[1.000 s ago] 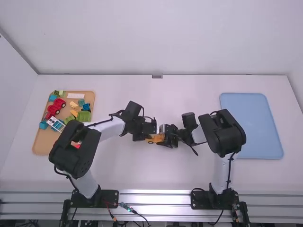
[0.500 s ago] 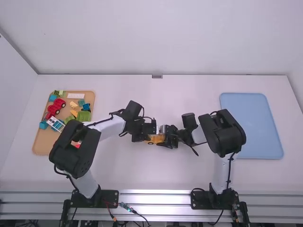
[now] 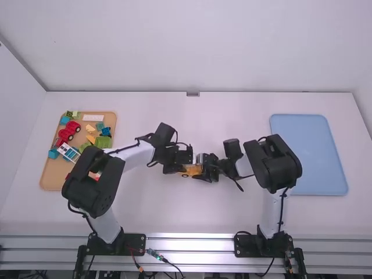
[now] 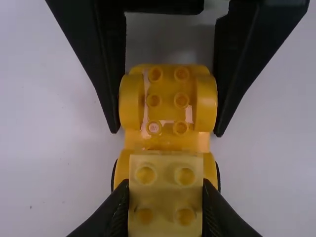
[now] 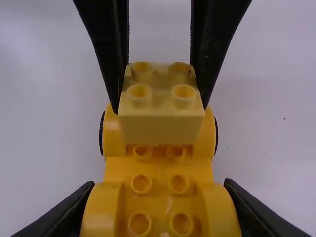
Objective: Assemble lego blocks to make yellow taxi
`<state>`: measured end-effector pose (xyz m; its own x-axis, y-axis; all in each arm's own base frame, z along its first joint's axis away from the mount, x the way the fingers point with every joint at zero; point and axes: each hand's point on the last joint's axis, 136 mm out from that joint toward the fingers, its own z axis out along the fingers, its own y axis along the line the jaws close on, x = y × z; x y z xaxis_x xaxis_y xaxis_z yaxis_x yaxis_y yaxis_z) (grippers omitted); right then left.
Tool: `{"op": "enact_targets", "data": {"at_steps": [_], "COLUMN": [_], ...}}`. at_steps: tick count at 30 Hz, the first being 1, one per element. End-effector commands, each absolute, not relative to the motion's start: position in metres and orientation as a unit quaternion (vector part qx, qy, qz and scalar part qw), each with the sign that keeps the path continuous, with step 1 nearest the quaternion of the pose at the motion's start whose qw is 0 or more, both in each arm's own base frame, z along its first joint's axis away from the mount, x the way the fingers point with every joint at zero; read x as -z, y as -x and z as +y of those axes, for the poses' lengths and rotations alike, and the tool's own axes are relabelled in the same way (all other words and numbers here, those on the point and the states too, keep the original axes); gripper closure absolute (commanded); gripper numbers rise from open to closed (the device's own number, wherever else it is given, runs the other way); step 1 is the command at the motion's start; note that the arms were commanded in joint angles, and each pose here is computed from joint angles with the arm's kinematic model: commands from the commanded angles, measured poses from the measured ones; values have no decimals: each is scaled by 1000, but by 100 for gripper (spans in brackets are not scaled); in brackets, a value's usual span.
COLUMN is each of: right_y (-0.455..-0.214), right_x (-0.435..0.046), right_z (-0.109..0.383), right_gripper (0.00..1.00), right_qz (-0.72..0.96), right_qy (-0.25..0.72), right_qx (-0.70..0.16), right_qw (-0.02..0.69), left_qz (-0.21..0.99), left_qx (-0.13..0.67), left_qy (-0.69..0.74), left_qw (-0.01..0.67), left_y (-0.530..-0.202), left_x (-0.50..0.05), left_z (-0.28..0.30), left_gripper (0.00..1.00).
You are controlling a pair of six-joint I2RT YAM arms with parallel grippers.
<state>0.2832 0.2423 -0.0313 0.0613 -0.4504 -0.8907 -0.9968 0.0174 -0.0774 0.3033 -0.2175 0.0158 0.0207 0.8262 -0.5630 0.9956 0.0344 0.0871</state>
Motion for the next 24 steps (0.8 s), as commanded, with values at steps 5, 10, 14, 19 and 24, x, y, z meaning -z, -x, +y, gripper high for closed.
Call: {"op": "enact_targets", "data": {"at_steps": [5,10,14,19,24], "right_y": [-280,-279,-281,-283,-285], "right_x": [73,73,72,75,75], "right_z": [217,216,217,218,218], "right_gripper": [48,48,47,48,48], "right_qz": [663,661,663,673,678], "right_qy": [596,596,594,592,590], "right_qx": [-281,-277,-280,-290,-295], "right_qw": [357,363,359,336,324], "left_qz": [675,674,674,674,676], "left_qx": [200,201,201,201,201], "left_qy": [-676,-676,-677,-677,-674], "left_qw": [220,218,218,218,219], "left_y": [-283,-282,-282,-282,-283], "left_x": [-1,-1,-1,-1,-1], "left_z": [-219,-220,-220,-220,-220], "left_gripper": [98,98,98,73,65]}}
